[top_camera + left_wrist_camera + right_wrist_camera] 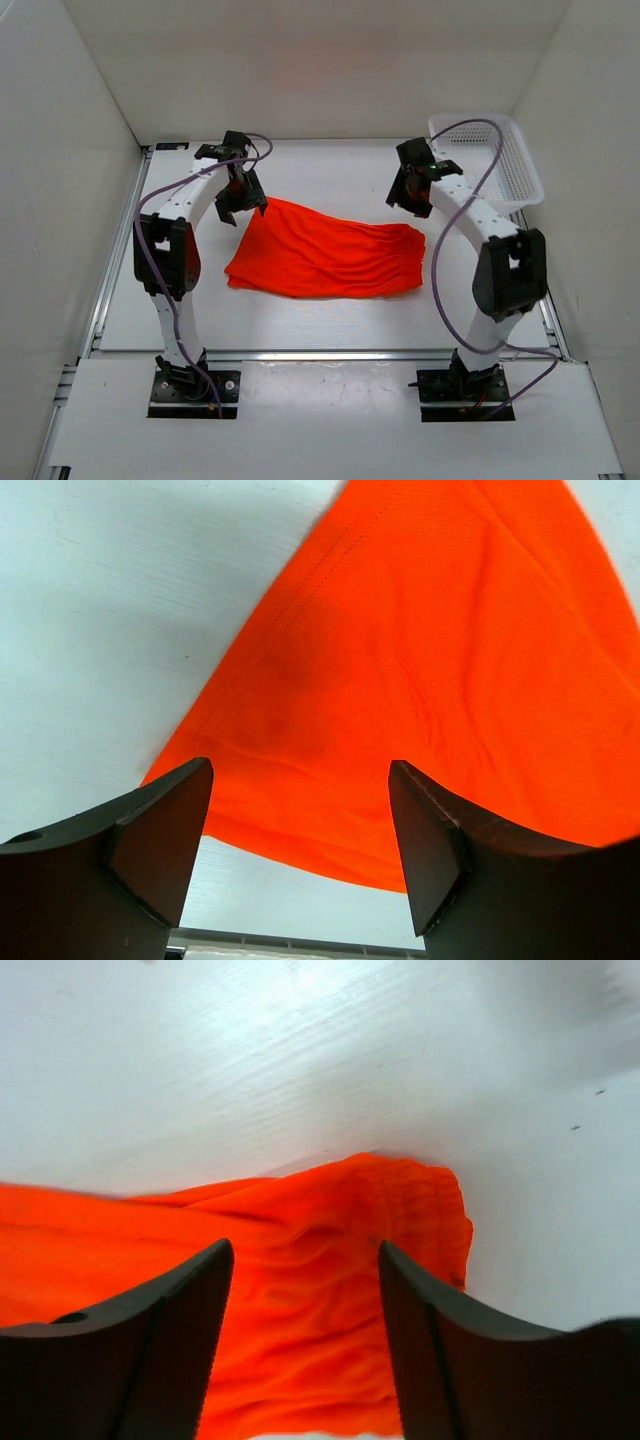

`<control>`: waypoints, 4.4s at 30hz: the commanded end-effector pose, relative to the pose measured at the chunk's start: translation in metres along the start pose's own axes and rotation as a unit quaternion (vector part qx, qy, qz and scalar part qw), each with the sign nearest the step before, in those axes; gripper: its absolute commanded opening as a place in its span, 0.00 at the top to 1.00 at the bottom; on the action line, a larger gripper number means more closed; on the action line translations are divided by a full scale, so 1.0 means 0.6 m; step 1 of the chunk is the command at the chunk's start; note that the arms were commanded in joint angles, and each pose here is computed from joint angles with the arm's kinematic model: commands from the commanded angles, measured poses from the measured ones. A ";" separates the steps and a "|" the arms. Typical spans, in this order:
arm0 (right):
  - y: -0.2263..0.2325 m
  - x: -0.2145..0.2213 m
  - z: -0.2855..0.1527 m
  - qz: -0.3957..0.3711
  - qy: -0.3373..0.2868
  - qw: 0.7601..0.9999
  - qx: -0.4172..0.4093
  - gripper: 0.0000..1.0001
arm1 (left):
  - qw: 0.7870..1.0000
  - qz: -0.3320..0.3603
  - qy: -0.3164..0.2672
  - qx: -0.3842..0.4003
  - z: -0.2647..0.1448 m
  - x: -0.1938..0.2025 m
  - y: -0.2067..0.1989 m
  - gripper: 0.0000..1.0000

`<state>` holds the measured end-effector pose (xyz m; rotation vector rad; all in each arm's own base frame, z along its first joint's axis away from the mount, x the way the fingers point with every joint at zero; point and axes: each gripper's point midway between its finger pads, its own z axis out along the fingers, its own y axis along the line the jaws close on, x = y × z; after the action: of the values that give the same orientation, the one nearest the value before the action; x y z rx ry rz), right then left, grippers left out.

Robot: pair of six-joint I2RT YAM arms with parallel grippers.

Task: Fold and stack the shorts
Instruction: Fold the shorts

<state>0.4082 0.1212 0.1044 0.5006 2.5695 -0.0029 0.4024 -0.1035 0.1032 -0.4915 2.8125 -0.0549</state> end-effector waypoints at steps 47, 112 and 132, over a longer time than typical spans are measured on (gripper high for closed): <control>-0.151 0.131 0.007 0.145 0.089 0.976 -0.132 0.99 | 0.995 -0.076 0.057 0.027 0.108 0.013 0.056 0.19; 0.525 0.289 -0.283 -0.420 -0.020 0.835 -0.355 0.83 | 0.992 -0.068 0.098 0.029 0.144 0.063 0.051 0.21; 0.242 0.194 -0.193 -0.243 -0.004 0.902 -0.357 0.00 | 0.993 -0.066 -0.096 0.012 -0.126 -0.071 0.126 0.22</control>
<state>0.3078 0.3227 0.1609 -0.4995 2.3685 0.7247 0.4124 0.0217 0.1578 -0.8423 2.5686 -0.0468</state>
